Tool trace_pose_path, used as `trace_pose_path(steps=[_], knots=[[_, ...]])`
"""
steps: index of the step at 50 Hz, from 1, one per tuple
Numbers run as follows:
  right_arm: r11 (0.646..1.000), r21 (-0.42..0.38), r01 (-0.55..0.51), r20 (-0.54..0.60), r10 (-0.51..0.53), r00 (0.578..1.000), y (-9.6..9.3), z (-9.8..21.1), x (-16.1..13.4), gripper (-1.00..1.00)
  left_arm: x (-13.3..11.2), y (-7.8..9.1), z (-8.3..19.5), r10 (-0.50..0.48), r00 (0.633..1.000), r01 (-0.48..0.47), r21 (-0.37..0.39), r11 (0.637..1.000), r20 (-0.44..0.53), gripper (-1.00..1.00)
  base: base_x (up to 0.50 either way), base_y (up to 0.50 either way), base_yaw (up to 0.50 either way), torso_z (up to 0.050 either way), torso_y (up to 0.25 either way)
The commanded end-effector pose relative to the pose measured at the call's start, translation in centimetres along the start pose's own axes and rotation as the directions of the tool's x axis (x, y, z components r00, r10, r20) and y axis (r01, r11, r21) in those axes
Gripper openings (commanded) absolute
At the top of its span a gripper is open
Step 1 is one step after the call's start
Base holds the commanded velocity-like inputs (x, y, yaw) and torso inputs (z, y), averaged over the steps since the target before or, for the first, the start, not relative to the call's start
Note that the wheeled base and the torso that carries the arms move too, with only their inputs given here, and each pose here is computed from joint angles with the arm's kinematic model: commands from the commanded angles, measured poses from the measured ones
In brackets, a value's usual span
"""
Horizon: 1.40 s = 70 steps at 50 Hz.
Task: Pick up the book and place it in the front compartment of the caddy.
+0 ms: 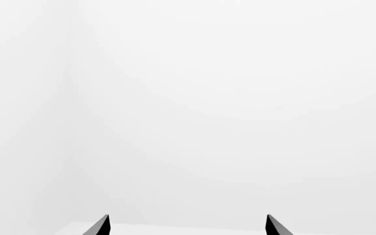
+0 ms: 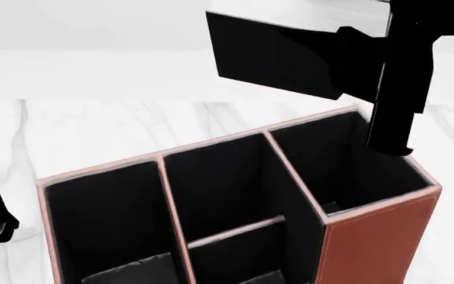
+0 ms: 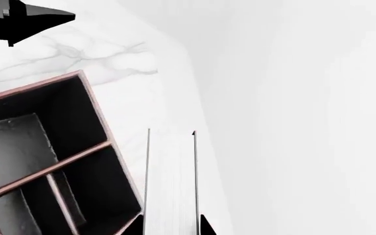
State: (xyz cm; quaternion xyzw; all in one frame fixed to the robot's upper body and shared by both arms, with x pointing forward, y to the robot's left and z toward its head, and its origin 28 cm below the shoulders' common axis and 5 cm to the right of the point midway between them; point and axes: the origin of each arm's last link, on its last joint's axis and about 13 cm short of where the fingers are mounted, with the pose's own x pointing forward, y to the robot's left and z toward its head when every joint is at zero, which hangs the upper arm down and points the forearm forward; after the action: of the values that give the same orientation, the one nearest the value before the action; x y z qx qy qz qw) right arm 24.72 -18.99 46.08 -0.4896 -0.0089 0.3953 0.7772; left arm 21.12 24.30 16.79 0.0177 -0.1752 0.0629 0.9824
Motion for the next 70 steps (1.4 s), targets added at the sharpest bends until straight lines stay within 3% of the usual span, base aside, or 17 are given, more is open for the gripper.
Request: trace_pose_path(steps=[1,6,20,49,65,70], knots=[[0.998,-0.069,0.009,0.063,-0.005,0.998,-3.0,1.1,0.8,-1.0,0.2,0.1,0.1,0.007,1.0,-0.007,-0.004,1.0,0.02,1.0,0.0,0.0,0.0,0.0,0.0],[0.999,-0.027,-0.027,0.133,0.031,0.991,-3.6,0.9,1.6,-1.0,0.2,0.1,0.1,0.008,1.0,-0.008,-0.004,1.0,0.018,1.0,0.0,0.0,0.0,0.0,0.0],[0.994,0.051,-0.095,0.109,0.089,0.99,-4.6,-1.2,4.7,-1.0,0.2,0.0,0.1,0.006,1.0,-0.006,0.001,1.0,0.018,1.0,0.0,0.0,0.0,0.0,0.001],[0.997,0.015,-0.082,0.092,0.08,0.993,-4.2,-1.2,4.3,-1.0,0.2,0.1,0.1,0.008,1.0,-0.008,0.002,1.0,0.017,1.0,0.0,0.0,0.0,0.0,0.001],[0.964,-0.075,-0.257,0.195,0.267,0.944,-9.1,-1.9,7.7,-1.0,0.2,0.1,0.3,0.007,1.0,-0.007,0.008,1.0,0.021,1.0,0.0,0.0,0.0,0.001,0.001],[0.952,-0.082,-0.295,0.209,0.306,0.929,-9.7,-2.2,8.5,-1.0,0.2,0.0,0.3,0.006,1.0,-0.006,0.01,1.0,0.02,1.0,0.0,0.0,0.0,0.0,0.0]])
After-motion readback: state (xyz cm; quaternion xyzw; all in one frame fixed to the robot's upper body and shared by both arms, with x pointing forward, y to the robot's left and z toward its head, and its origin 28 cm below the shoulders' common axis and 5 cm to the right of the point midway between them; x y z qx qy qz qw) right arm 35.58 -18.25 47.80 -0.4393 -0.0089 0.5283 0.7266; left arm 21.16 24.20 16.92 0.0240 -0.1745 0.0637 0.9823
